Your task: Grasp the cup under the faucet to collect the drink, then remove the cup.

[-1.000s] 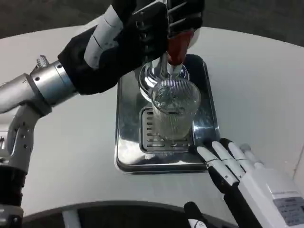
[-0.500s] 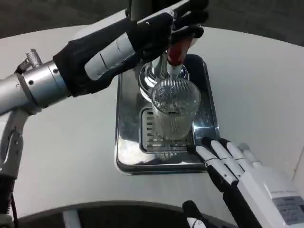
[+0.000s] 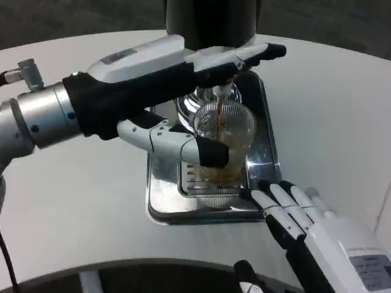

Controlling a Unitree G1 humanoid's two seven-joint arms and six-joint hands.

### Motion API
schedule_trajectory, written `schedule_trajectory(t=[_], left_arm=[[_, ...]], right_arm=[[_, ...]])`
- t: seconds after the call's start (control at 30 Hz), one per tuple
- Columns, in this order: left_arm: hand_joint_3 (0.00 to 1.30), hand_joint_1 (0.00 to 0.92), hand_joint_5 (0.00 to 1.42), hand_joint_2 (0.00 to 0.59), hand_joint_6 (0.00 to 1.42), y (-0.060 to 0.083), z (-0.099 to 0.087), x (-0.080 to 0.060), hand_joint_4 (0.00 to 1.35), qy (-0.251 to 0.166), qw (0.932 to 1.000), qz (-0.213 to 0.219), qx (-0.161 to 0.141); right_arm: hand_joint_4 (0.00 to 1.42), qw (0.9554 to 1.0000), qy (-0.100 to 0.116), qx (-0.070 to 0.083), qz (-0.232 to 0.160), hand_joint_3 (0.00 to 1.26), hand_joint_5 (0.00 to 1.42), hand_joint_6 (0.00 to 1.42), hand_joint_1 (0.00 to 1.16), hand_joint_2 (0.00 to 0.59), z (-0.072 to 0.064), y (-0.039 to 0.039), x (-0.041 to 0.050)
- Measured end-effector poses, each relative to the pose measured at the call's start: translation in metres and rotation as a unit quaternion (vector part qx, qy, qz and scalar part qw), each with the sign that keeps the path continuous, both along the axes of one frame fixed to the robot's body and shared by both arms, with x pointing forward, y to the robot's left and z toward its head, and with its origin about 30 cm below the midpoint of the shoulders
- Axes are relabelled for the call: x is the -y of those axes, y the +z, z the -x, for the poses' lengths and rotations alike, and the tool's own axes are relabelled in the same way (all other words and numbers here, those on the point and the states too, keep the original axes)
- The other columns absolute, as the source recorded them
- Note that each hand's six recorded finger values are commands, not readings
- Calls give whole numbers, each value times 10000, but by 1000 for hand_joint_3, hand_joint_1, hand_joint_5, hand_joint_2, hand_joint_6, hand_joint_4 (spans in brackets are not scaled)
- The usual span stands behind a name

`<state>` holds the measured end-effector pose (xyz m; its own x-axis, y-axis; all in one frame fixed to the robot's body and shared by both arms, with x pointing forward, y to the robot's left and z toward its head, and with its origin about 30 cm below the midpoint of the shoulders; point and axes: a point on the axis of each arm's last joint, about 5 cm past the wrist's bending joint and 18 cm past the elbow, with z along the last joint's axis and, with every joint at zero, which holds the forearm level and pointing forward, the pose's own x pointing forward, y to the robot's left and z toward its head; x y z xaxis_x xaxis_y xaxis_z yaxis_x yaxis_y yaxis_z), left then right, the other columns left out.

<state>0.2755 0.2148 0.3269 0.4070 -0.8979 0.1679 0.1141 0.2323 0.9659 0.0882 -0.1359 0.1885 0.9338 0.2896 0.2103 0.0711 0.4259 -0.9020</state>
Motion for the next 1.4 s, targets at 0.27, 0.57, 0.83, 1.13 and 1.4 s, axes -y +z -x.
schedule_trajectory(t=[0.27, 0.57, 0.83, 1.13, 1.4], left_arm=[[0, 0, 45, 80, 3, -28, 47, -15, 0, 45, 9997, -47, 231], [0, 0, 45, 79, 5, -34, 62, -19, 0, 64, 9995, -87, 281], [0, 0, 45, 79, 5, -50, 70, -14, 0, 73, 9996, -35, 288], [0, 0, 45, 79, 5, -61, 85, 0, 0, 72, 9996, -3, 284], [0, 0, 44, 79, 5, -58, 96, -6, 0, 104, 9996, -6, 278]], right_arm=[[80, 9999, -57, -61, -76, 134, 55, 52, 448, 446, -4, -9, 7], [68, 9958, -399, -283, -769, 128, 43, 0, 468, 415, -9, -38, 61], [1, 9886, -694, -430, -1263, 36, 1, 1, 485, 350, -142, -79, 56], [0, 9826, -717, -314, -1687, 0, 0, 2, 551, 282, -466, -84, -32], [0, 9731, -696, -454, -2149, 0, 0, 2, 602, 244, -662, -154, -53]])
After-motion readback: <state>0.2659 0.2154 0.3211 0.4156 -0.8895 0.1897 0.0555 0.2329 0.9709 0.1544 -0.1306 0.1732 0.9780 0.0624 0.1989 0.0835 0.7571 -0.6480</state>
